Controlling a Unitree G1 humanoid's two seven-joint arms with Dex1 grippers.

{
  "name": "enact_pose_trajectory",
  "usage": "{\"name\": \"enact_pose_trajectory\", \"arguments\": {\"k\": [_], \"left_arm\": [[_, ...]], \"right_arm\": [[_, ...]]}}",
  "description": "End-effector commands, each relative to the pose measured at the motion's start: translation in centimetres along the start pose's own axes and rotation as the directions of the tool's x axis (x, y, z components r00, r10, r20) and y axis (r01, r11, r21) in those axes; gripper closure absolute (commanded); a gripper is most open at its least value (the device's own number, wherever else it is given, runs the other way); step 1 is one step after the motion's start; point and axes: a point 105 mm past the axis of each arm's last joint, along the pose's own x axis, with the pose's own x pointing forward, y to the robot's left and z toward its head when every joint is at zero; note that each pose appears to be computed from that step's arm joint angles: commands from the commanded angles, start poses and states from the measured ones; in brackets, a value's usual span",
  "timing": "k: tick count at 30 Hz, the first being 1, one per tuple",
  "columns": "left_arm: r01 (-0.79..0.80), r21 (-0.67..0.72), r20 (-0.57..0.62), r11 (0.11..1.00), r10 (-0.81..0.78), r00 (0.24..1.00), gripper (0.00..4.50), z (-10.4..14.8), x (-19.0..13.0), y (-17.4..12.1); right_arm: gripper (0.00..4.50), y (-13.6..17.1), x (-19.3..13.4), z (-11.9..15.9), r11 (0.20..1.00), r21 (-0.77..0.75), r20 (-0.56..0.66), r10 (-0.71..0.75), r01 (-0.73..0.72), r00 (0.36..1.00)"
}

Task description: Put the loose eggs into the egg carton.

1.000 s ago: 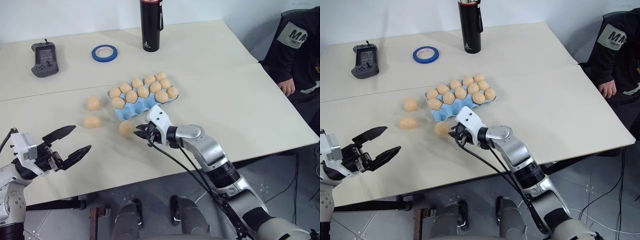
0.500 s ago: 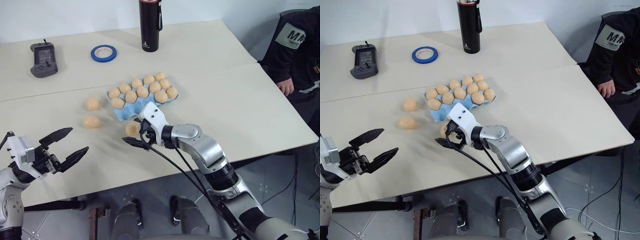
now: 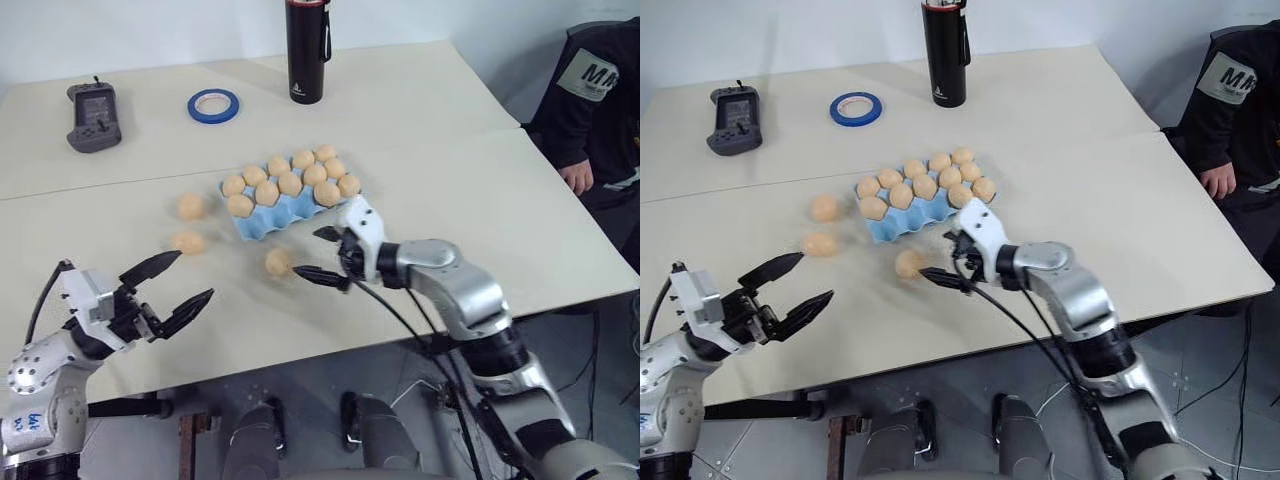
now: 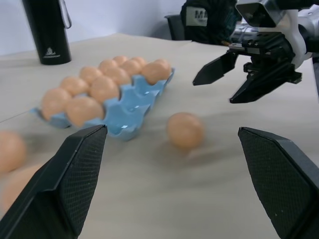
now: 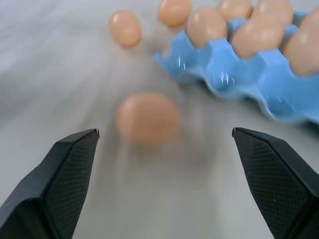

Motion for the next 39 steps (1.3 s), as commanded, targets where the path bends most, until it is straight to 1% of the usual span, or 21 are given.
{"name": "enact_pose_trajectory", "arguments": {"k": [1,4,7,9,14,20,28,30,33,39], "left_arm": [[0.034,0.048,0.021,0.998,-0.035,0.999,0.0,0.8,2.0,-1.3],[0.034,0.06,0.023,0.998,-0.036,0.999,0.0,0.7,3.9,-1.9],[0.052,0.06,0.029,0.997,-0.054,0.998,0.0,0.5,5.9,-2.9],[0.019,0.052,-0.016,0.998,-0.019,1.0,0.0,-0.4,6.9,-2.7],[-0.028,0.032,-0.078,0.999,0.03,0.996,0.0,-2.1,8.4,-2.7],[-0.107,0.021,-0.125,0.994,0.109,0.986,0.0,-3.7,10.1,-2.0],[-0.108,0.011,-0.176,0.994,0.108,0.978,0.0,-5.3,10.8,-2.0],[-0.103,-0.01,-0.189,0.995,0.099,0.977,0.0,-5.6,11.1,-2.1],[-0.09,-0.019,-0.177,0.996,0.085,0.981,0.61,-5.6,11.6,-2.4],[-0.085,-0.022,-0.162,0.996,0.08,0.984,2.49,-5.6,12.2,-2.4]], "right_arm": [[0.02,0.9,-3.4,1.1,0.991,-0.105,0.04,0.09,-0.086,0.995],[0.02,0.2,-5.2,0.3,0.989,-0.127,0.01,0.076,-0.074,0.997],[0.02,-1.0,-6.8,0.2,0.991,-0.137,0.014,0.01,-0.008,1.0],[0.02,-1.1,-7.8,0.2,0.989,-0.15,0.035,0.012,-0.007,0.999],[0.02,-0.7,-9.6,-0.4,0.986,-0.166,0.051,0.035,-0.026,0.998],[0.02,-1.4,-10.1,-0.7,0.985,-0.166,0.059,-0.034,0.044,0.998],[0.02,-1.3,-10.1,-0.9,0.984,-0.165,0.054,-0.056,0.064,0.997],[0.02,-1.4,-10.1,-0.9,0.983,-0.167,0.056,-0.064,0.072,0.996],[0.0,-1.5,-10.2,-0.9,0.982,-0.167,0.056,-0.075,0.084,0.996],[0.0,-1.8,-10.2,-0.9,0.981,-0.171,0.055,-0.089,0.097,0.995]]}}
